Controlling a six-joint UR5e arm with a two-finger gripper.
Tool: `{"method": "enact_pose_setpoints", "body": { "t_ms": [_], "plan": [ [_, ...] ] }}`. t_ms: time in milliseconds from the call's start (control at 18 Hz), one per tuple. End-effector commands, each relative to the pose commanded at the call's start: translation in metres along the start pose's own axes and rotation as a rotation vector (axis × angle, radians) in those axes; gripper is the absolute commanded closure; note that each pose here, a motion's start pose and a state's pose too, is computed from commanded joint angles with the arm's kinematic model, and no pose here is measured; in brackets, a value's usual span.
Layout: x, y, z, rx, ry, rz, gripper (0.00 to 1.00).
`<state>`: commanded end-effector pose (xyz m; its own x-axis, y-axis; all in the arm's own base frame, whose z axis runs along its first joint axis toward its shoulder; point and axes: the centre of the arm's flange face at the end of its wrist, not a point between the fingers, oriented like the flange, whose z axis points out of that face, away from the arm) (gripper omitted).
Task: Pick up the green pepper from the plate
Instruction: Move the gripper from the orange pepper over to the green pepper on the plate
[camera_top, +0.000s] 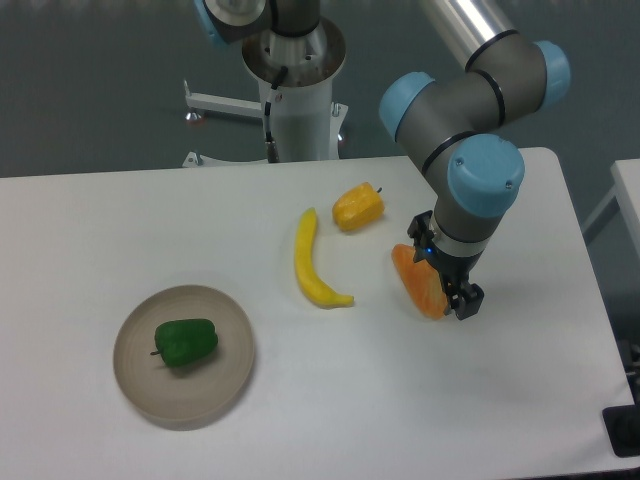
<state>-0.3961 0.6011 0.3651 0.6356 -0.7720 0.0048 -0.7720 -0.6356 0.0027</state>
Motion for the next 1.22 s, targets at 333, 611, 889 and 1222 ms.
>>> {"method": "enact_pose_setpoints", "body": {
  "t_ms": [333,611,889,1222],
  "plan": [
    [0.004,-0.006,-0.002,0.001,0.0,-0.015,0.0],
    [0.013,-0.04,0.005,0.045,0.016,-0.115,0.0],
    [0.041,-0.138,0.002,0.066,-0.007,-0.203,0.0],
    [0.095,-0.241,0.042,0.063,0.012,-0.242,0.0]
  ]
}}
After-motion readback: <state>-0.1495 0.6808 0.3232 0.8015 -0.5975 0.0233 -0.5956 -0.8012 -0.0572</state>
